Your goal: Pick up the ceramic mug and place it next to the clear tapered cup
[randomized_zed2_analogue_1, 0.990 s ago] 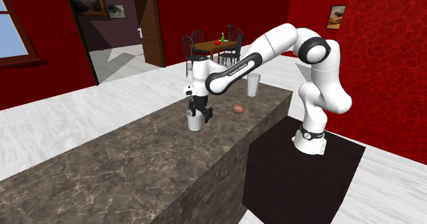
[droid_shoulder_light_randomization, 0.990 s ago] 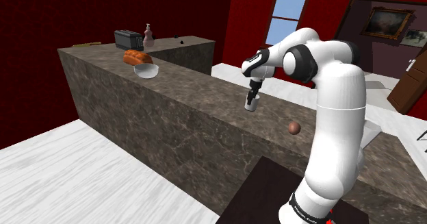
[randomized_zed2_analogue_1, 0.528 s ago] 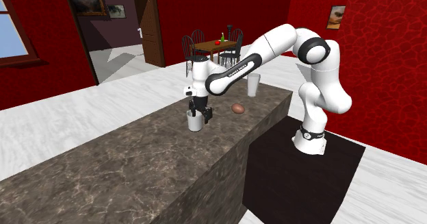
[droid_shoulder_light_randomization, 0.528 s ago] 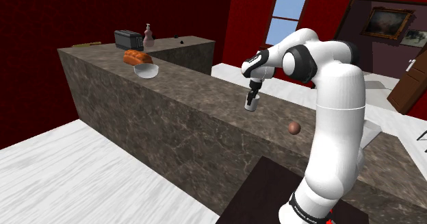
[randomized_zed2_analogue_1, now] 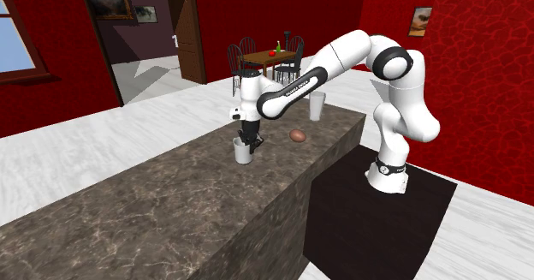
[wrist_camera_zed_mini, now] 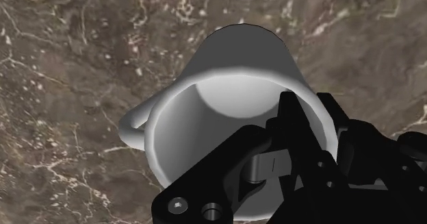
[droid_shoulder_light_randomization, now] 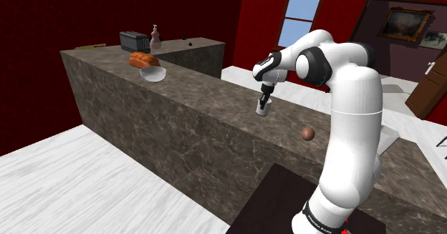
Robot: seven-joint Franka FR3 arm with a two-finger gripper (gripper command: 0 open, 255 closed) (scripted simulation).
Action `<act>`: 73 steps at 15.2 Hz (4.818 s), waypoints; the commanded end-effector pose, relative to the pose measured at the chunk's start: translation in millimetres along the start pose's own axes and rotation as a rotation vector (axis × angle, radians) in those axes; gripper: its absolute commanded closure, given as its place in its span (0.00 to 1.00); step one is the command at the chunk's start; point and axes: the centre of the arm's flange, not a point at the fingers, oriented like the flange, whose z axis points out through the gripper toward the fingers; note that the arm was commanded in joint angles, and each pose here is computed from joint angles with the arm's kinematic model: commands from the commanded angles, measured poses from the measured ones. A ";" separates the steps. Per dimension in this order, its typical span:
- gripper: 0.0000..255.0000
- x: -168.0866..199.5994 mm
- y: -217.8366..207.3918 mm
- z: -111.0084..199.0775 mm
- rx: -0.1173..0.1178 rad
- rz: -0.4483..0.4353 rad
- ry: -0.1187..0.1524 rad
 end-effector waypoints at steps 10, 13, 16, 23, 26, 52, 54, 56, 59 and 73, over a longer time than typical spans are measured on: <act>1.00 0.6 2.5 -36.9 0.000 0.000 0.000; 1.00 0.8 3.6 -52.7 0.000 0.000 0.000; 1.00 1.0 4.7 -68.5 0.000 0.000 0.000; 1.00 1.5 7.2 -105.4 0.000 0.000 0.000; 1.00 1.7 8.3 -121.2 0.000 0.000 0.000; 1.00 -36.0 12.8 -241.5 0.000 0.000 0.000; 1.00 -62.3 10.3 -242.1 0.000 0.000 0.000; 1.00 -88.6 7.8 -242.6 0.000 0.000 0.000; 1.00 -128.0 4.2 -243.4 0.000 0.000 0.000; 1.00 -311.9 -13.1 -247.3 0.000 0.000 0.000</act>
